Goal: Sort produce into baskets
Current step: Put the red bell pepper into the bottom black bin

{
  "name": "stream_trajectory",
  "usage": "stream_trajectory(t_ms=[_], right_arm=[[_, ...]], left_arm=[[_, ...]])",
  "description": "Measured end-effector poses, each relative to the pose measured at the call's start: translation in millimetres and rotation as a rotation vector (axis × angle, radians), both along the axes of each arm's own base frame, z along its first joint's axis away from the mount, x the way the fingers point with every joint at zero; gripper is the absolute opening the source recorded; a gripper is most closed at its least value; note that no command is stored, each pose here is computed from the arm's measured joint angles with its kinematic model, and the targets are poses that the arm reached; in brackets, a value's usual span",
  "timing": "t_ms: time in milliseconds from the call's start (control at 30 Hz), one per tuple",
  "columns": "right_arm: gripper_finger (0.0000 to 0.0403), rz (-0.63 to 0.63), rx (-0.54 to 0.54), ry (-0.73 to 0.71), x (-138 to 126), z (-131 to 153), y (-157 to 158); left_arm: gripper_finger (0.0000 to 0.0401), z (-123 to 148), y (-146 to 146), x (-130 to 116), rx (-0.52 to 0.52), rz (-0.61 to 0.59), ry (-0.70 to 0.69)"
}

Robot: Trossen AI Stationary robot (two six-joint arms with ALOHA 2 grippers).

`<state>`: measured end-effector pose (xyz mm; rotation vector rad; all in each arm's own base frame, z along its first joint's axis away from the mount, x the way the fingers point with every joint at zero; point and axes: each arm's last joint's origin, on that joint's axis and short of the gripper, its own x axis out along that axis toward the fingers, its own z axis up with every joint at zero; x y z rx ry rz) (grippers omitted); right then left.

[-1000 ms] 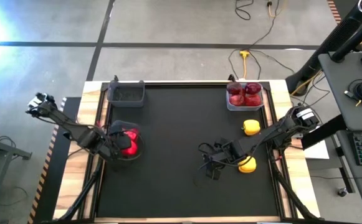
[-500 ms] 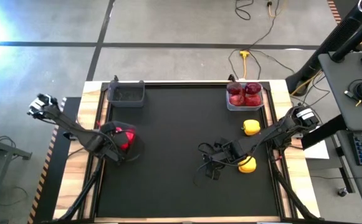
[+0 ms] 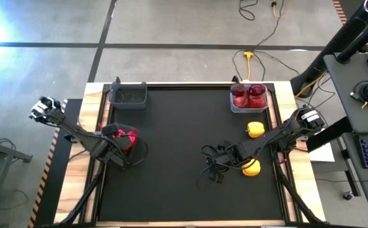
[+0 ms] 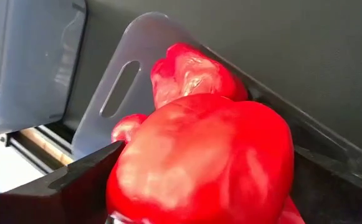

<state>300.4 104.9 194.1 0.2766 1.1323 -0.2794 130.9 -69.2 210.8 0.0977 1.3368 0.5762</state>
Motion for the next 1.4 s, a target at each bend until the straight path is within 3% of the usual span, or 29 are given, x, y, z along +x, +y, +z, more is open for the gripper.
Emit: stream_trajectory(t_ms=[200,567,800,1233,1400], right_arm=[[0.0374,0.000,0.000,0.000,0.0,-0.1,0.0],[0.0374,0.000,0.002,-0.002,0.2,-0.1,0.1],[0.0374,0.001,0.004,-0.002,0.3,-0.1,0.2],[0.0374,0.002,0.004,-0.004,0.3,-0.3,0.3],[0.0374,0.002,0.003,0.001,-0.4,-1.5,0.1]], left_arm=[[0.0382,7.9,-0.3,-0.4,-0.019,0.003,0.001],[0.0385,-5.0,-9.0,9.7,-0.058,-0.034,0.094],[0.0398,-16.1,-17.0,19.3,-0.186,-0.141,0.211],[0.0398,-27.5,-16.6,25.0,-0.165,-0.248,0.340],[0.0398,-33.0,-18.5,27.9,-0.152,-0.213,0.363]])
